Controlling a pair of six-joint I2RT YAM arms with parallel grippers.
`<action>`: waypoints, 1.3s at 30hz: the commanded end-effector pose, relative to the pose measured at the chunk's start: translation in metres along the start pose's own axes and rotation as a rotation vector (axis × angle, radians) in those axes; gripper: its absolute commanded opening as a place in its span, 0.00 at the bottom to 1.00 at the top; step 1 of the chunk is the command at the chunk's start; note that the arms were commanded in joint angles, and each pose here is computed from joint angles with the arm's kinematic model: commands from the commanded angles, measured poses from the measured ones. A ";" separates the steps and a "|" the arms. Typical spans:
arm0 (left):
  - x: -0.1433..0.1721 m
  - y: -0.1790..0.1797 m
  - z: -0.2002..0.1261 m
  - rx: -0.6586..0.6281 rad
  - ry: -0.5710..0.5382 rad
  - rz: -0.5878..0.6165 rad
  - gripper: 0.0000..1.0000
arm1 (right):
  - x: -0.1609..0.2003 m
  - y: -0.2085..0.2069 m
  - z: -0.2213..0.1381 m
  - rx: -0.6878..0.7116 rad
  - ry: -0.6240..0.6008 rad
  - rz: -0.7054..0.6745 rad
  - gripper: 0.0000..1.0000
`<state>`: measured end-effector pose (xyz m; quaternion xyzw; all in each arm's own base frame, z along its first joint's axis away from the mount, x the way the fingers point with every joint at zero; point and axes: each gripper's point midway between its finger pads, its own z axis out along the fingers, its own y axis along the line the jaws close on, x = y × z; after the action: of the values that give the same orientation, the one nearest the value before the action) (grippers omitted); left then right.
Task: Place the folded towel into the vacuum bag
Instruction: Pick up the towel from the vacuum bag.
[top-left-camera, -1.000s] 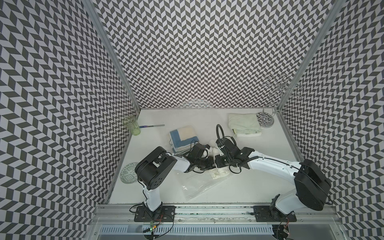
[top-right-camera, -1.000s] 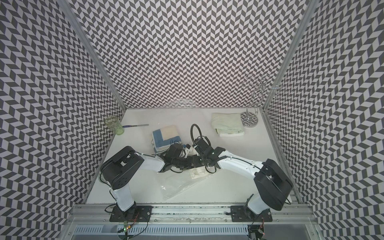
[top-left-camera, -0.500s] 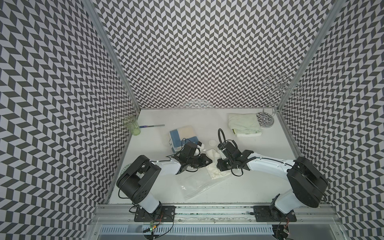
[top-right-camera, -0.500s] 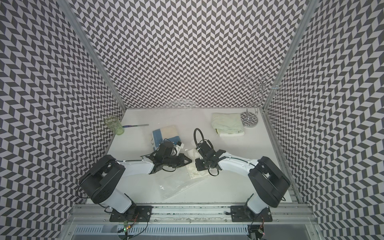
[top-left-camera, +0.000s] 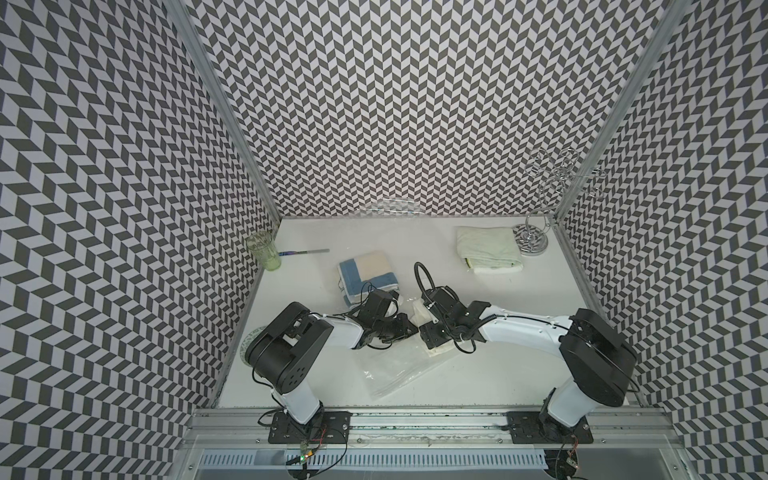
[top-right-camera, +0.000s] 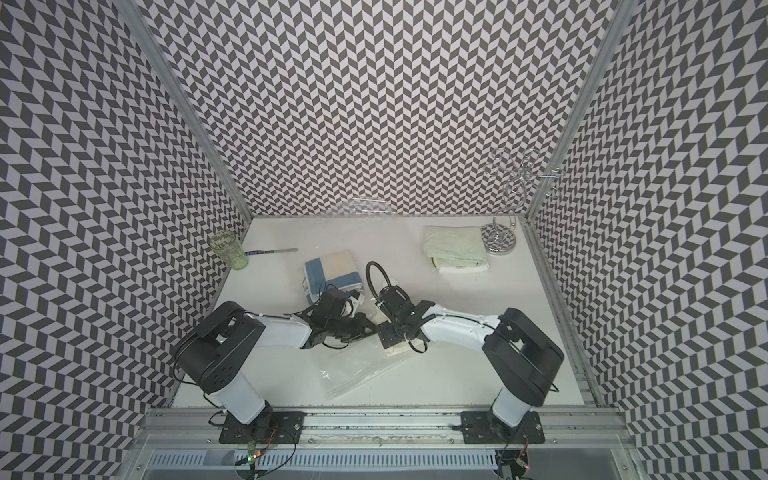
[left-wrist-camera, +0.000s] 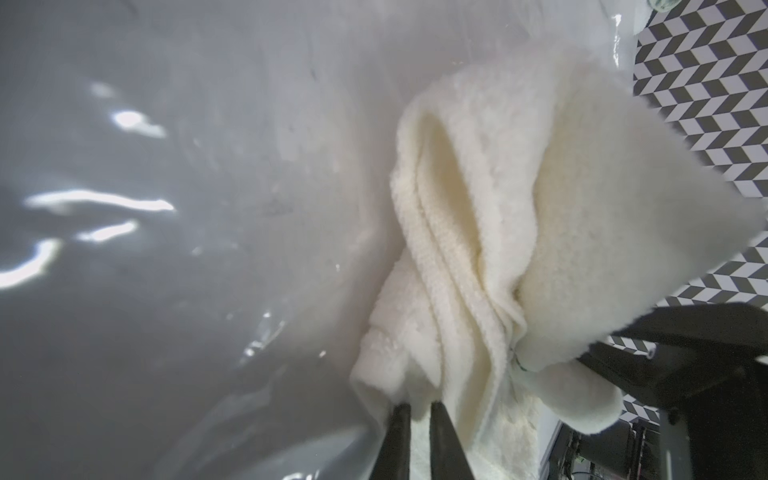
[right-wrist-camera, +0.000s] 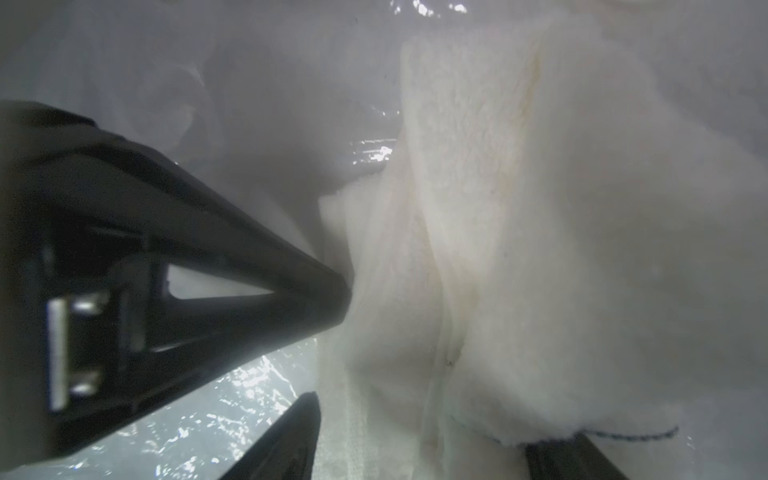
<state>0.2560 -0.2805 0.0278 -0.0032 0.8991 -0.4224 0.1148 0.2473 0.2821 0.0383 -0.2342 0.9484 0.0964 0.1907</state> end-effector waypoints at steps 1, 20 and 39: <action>-0.005 -0.001 -0.008 -0.007 -0.028 0.023 0.14 | 0.035 -0.028 0.027 0.166 0.127 -0.054 0.78; -0.026 -0.001 -0.024 -0.015 -0.077 0.019 0.14 | 0.074 -0.046 0.057 0.365 0.293 -0.145 0.30; -0.040 -0.021 -0.043 -0.178 -0.084 0.188 0.32 | -0.062 -0.121 -0.136 0.201 -0.243 0.324 0.01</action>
<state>0.2796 -0.2440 0.0400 -0.0045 0.9264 -0.3448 0.1516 0.3235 0.1845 0.1669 -0.0696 0.9440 0.0345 0.3206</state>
